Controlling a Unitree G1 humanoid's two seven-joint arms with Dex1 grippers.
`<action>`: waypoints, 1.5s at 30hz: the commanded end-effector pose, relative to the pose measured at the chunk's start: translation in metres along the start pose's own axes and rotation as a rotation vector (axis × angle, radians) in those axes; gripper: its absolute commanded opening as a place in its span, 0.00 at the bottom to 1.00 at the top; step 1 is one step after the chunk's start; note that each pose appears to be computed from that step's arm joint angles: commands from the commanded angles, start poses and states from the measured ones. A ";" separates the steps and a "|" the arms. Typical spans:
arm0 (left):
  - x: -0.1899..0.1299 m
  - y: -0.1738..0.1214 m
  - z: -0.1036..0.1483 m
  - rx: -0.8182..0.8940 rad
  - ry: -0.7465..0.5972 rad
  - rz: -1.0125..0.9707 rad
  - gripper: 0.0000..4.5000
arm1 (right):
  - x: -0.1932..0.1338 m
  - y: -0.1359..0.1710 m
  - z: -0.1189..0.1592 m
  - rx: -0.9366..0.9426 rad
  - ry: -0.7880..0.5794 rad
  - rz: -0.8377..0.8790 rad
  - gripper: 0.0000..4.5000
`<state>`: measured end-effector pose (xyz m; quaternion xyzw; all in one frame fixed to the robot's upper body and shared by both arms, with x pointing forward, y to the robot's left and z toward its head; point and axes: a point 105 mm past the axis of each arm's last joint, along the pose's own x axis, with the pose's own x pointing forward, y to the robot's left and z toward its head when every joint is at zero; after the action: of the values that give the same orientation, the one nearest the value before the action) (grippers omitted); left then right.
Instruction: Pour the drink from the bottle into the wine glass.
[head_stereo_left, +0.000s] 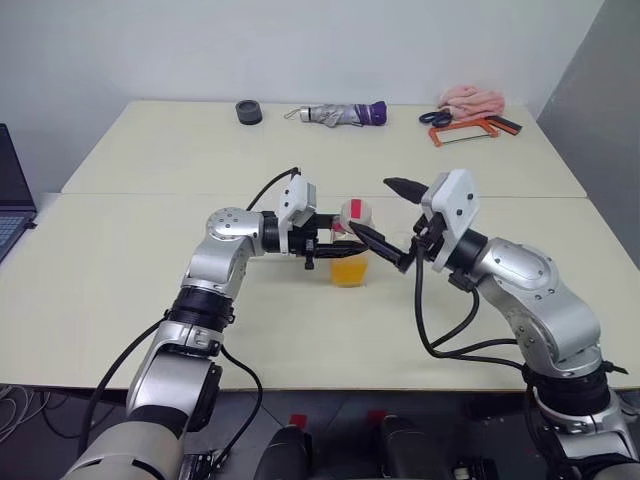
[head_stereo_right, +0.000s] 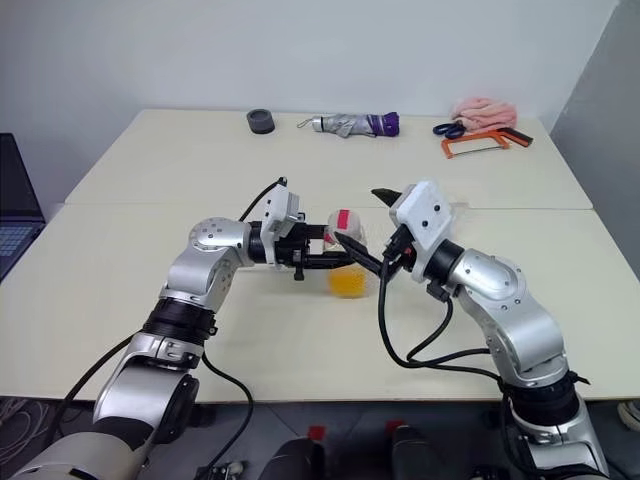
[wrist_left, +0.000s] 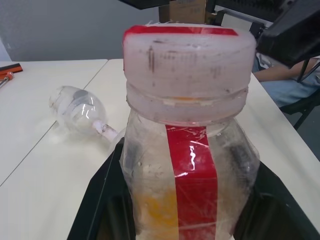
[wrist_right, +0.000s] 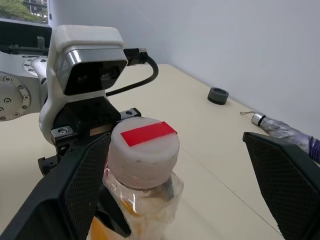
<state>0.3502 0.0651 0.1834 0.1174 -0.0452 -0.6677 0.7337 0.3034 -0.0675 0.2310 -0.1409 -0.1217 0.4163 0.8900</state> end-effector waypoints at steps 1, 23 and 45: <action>-0.004 0.002 0.017 0.059 -0.036 -0.009 0.40 | -0.010 -0.002 0.009 0.018 -0.019 0.014 1.00; -0.003 0.002 0.018 0.058 -0.038 -0.009 0.40 | 0.023 0.002 0.017 -0.046 -0.046 -0.018 1.00; -0.004 0.002 0.017 0.059 -0.030 -0.008 0.40 | 0.008 0.012 0.009 0.093 -0.011 0.048 1.00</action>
<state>0.3488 0.0677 0.1835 0.1195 -0.0429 -0.6726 0.7291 0.3051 -0.0526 0.2254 -0.0984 -0.0812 0.4355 0.8911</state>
